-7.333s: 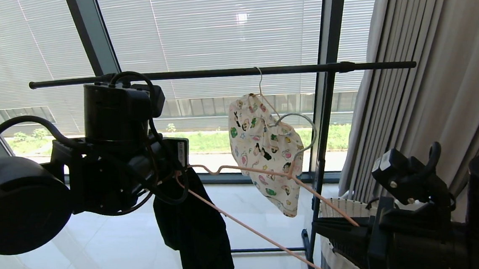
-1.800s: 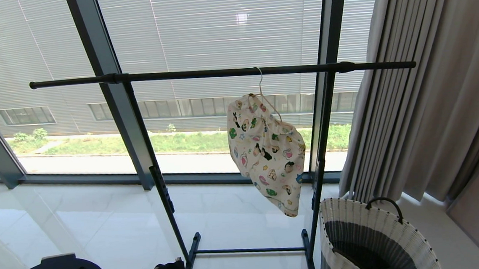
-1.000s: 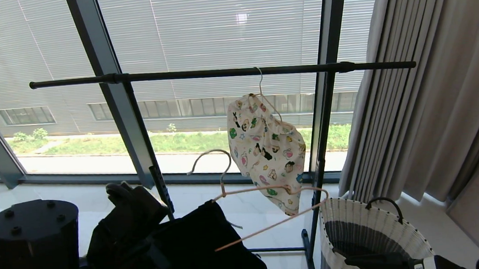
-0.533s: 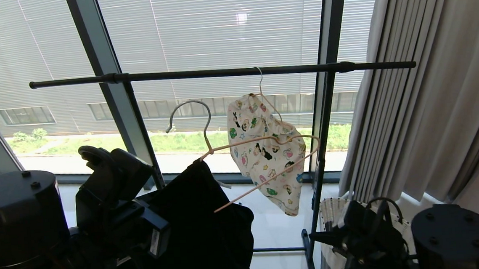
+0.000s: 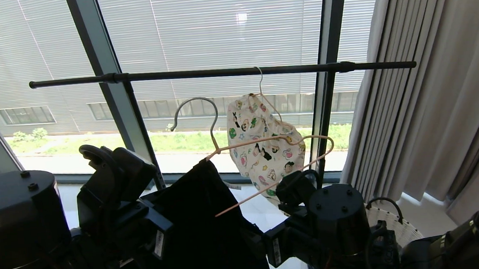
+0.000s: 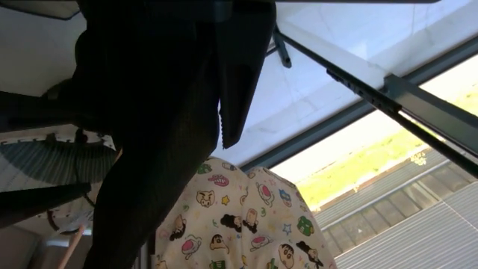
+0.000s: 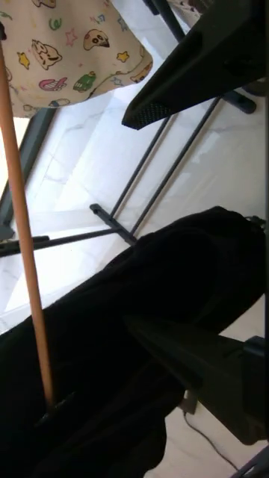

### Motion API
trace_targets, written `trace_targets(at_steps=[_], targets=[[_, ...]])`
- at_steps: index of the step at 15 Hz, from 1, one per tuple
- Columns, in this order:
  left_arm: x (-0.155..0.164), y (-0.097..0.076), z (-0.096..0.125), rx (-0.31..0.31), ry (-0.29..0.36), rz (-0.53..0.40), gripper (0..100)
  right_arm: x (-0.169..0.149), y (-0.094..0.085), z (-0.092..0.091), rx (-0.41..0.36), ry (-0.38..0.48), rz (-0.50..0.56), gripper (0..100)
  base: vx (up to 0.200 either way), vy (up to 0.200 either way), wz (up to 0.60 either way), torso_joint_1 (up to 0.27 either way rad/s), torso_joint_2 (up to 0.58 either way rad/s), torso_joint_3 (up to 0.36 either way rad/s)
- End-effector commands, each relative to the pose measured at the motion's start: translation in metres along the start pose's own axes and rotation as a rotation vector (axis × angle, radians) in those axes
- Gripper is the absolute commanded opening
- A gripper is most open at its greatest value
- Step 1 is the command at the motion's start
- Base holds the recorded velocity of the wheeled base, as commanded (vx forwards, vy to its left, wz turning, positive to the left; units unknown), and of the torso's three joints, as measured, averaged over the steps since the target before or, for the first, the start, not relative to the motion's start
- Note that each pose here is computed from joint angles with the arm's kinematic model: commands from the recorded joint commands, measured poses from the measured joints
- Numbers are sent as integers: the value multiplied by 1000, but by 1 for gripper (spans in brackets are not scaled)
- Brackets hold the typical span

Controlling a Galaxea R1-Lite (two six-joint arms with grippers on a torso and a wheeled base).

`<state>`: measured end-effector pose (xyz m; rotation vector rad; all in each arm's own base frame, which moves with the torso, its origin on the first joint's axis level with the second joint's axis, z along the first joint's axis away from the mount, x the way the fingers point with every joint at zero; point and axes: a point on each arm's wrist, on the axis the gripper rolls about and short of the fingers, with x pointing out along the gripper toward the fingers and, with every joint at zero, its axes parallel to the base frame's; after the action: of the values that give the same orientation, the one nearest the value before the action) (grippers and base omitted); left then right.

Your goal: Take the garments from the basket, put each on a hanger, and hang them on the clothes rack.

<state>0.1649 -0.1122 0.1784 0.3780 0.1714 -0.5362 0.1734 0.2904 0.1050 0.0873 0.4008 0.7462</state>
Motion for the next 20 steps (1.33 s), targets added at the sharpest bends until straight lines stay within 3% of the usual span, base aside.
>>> trace_targets(at_steps=[1, 4, 6, 9, 12, 14, 16, 20], targets=[[1, -1, 2, 2, -7, -3, 0, 8, -3, -11, -12, 27, -35, 100, 0, 0, 0, 0, 0, 0], [2, 0, 4, 1, -11, -1, 0, 12, -13, -24, -51, 52, -139, 100, 0, 0, 0, 0, 0, 0], [3, 5, 0, 2, 12, 41, 0, 10, -40, -25, -94, 62, -272, 100, 0, 0, 0, 0, 0, 0], [11, 11, -7, -3, 80, 143, 0, 7, -79, -5, -83, 15, -412, 100, 0, 0, 0, 0, 0, 0], [11, 9, -15, 6, 115, 141, 0, -2, -128, 21, -88, -74, -549, 100, 0, 0, 0, 0, 0, 0], [8, 7, -23, 29, 141, 132, 0, -7, -149, 31, -101, -117, -607, 100, 0, 0, 0, 0, 0, 0], [8, 5, -28, 52, 163, 120, 0, -14, -154, 41, -95, -155, -608, 100, 0, 0, 0, 0, 0, 0], [24, -3, -43, 85, 249, 79, 0, -38, -142, 69, -97, -251, -462, 100, 0, 0, 0, 0, 0, 0]])
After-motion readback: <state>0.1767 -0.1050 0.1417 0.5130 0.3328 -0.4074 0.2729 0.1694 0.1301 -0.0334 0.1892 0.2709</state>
